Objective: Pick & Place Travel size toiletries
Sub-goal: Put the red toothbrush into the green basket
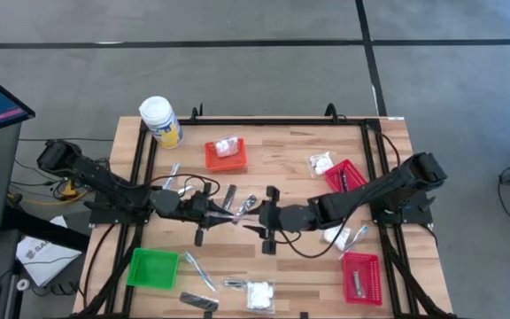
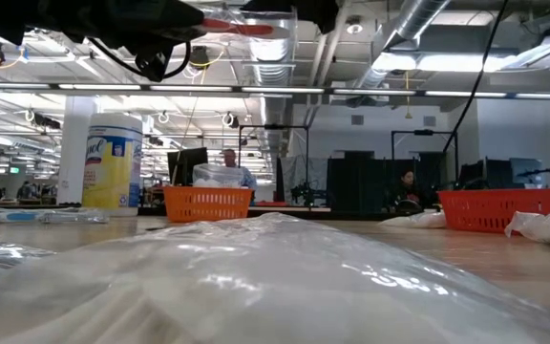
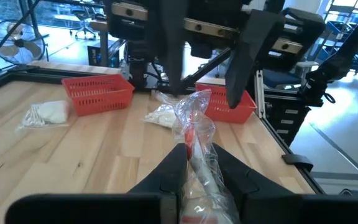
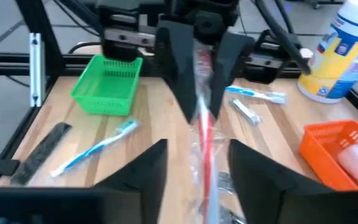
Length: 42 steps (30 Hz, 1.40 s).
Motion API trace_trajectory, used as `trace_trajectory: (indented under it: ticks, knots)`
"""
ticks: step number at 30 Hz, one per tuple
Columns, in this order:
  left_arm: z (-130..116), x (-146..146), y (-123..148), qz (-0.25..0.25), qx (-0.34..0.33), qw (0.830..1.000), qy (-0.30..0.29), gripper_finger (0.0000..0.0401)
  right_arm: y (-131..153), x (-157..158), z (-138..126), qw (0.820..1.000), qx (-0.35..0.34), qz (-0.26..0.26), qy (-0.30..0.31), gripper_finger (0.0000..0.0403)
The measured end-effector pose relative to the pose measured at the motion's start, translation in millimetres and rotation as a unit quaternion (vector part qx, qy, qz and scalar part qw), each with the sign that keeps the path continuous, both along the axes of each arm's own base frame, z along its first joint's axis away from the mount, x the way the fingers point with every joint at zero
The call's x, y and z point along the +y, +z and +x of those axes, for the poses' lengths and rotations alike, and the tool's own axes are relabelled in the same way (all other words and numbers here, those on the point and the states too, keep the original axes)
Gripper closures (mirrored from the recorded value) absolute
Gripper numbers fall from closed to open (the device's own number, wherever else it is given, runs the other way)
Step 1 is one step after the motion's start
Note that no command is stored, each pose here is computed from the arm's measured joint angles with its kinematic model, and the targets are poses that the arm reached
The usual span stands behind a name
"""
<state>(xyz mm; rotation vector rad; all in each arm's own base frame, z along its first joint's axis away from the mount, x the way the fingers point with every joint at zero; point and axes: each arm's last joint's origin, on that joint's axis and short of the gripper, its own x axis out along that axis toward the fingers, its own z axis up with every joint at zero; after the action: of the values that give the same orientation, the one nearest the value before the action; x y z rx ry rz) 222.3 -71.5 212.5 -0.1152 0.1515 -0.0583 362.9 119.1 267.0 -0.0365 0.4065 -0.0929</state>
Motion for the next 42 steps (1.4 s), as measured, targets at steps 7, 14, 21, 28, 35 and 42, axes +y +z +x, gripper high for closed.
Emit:
trace_trajectory:
  ticks: [7,14,21,28,35,42]
  knots:
    - [0.0,0.0,-0.4,0.000,0.002,1.000,-0.001,0.0358,-2.3,-1.8,-0.5,1.000,0.012,-0.005,-0.003,0.0139]
    - [0.0,-0.1,-0.3,0.000,0.002,1.000,-0.001,0.0358,-6.6,-2.4,-2.8,0.999,0.035,-0.001,-0.010,0.0134]
    - [0.0,-0.1,-0.3,0.000,0.002,1.000,-0.001,0.0358,-13.2,-8.5,-4.9,0.997,0.069,0.010,-0.030,0.0138]
    - [0.0,-0.1,-0.4,0.001,0.002,1.000,-0.001,0.0358,-14.5,-9.0,-5.7,0.996,0.075,0.017,-0.036,0.0218]
    - [0.1,0.3,-0.5,0.001,0.002,1.000,0.002,0.0358,-19.6,-11.5,-8.8,0.993,0.106,0.018,-0.042,0.0382]
    - [0.0,0.0,-0.5,-0.010,0.003,1.000,0.004,0.0307,-20.2,-11.3,-9.4,0.993,0.110,0.020,-0.044,0.0386]
